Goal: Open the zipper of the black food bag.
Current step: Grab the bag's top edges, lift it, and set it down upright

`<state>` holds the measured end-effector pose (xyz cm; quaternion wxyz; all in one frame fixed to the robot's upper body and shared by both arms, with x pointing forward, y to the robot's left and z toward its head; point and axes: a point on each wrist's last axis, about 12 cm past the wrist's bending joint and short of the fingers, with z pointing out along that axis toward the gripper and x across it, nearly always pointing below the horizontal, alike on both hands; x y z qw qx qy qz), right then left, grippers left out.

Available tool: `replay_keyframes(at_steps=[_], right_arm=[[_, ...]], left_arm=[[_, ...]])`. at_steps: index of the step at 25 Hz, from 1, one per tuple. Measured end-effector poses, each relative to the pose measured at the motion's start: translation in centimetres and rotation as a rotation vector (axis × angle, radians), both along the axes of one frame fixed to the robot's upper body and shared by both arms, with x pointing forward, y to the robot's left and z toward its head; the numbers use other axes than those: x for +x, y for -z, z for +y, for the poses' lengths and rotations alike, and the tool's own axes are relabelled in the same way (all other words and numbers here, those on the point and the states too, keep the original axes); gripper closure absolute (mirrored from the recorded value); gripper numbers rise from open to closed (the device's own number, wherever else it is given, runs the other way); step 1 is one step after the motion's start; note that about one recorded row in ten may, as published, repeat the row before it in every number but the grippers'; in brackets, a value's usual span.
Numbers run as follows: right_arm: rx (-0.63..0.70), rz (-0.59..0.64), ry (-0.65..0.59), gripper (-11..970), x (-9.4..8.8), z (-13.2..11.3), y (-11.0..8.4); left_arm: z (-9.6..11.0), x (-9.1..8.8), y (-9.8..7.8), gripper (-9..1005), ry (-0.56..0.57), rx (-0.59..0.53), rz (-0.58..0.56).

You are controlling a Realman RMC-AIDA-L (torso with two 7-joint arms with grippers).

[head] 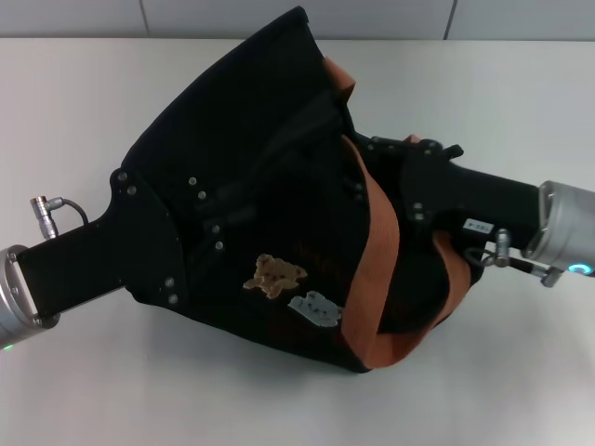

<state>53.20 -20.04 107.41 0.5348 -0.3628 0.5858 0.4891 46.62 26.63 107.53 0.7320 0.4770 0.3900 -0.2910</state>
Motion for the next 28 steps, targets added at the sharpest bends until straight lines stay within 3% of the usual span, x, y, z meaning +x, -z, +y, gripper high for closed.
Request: replay_keyframes(at_steps=[11,14,19,28], right_arm=[[-0.041,-0.010,-0.017,514,0.7,2.4,0.3],[-0.047,-0.022,-0.025,580,0.9,3.1,0.3],[-0.046,-0.027,-0.028,797,1.1,3.7,0.2],[-0.014,-0.028,0.003,934,1.4,3.6,-0.1]], left_arm=[[-0.1,0.2,-0.2,902,0.012,-0.006,-0.009],[-0.2,0.2,-0.3,902,0.015,-0.007,-0.012],[-0.3,0.3,-0.4,902,0.019,-0.008,-0.016],[-0.3,0.4,-0.4,902,0.022,-0.008,-0.018]])
